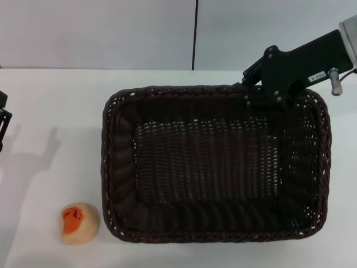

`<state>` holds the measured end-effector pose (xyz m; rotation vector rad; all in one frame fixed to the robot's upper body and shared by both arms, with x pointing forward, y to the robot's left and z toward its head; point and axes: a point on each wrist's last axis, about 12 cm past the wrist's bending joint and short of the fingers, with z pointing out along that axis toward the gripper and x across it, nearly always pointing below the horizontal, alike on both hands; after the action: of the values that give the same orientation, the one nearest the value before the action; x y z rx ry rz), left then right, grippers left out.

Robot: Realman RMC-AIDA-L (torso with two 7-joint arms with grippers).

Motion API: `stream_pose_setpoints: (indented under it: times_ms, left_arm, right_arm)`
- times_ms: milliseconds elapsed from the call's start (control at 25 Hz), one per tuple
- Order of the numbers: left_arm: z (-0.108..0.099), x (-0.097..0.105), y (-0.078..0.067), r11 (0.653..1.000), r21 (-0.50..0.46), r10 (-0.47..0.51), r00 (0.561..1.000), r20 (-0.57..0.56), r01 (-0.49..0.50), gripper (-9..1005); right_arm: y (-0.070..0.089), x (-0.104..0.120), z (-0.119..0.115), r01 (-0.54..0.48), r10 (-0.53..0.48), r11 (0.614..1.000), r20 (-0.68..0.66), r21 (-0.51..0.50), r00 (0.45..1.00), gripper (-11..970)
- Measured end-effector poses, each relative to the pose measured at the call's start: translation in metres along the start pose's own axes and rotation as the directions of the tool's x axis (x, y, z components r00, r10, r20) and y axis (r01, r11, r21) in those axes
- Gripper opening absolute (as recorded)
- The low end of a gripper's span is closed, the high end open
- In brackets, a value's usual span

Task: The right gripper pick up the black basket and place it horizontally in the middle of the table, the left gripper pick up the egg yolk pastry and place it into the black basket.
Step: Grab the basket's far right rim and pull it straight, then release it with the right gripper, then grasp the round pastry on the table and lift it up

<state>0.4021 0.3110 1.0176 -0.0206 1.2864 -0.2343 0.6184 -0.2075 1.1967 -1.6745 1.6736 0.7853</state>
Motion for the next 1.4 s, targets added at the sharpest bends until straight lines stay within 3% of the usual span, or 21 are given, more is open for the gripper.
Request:
stream_pose_setpoints:
  times_ms: [520, 920, 1080, 1240, 1400]
  left_arm:
    - [-0.012, -0.001, -0.004, 1.000, -0.017, -0.023, 1.000, 0.001, 0.023, 763]
    - [-0.018, 0.000, -0.012, 0.999, 0.025, -0.043, 0.999, -0.007, 0.043, 760]
    - [-0.018, 0.000, -0.014, 0.998, 0.036, -0.047, 0.999, -0.014, 0.047, 759]
    - [-0.017, 0.003, -0.015, 0.997, 0.061, -0.045, 0.998, -0.034, 0.047, 757]
    - [-0.018, 0.004, -0.015, 0.995, 0.095, -0.030, 0.998, -0.058, 0.036, 756]
  right_arm:
    - [0.004, 0.007, 0.001, 0.087, -0.087, 0.995, 0.012, 0.048, 0.996, 199]
    - [0.005, 0.004, -0.006, 0.168, -0.171, 0.978, 0.010, 0.126, 0.985, 232]
    - [-0.005, -0.011, -0.018, 0.244, -0.256, 0.943, 0.026, 0.225, 0.966, 351]
    - [-0.011, -0.027, -0.032, 0.280, -0.317, 0.908, 0.073, 0.310, 0.946, 351]
    - [-0.006, -0.024, -0.052, 0.210, -0.334, 0.877, 0.236, 0.432, 0.912, 351]
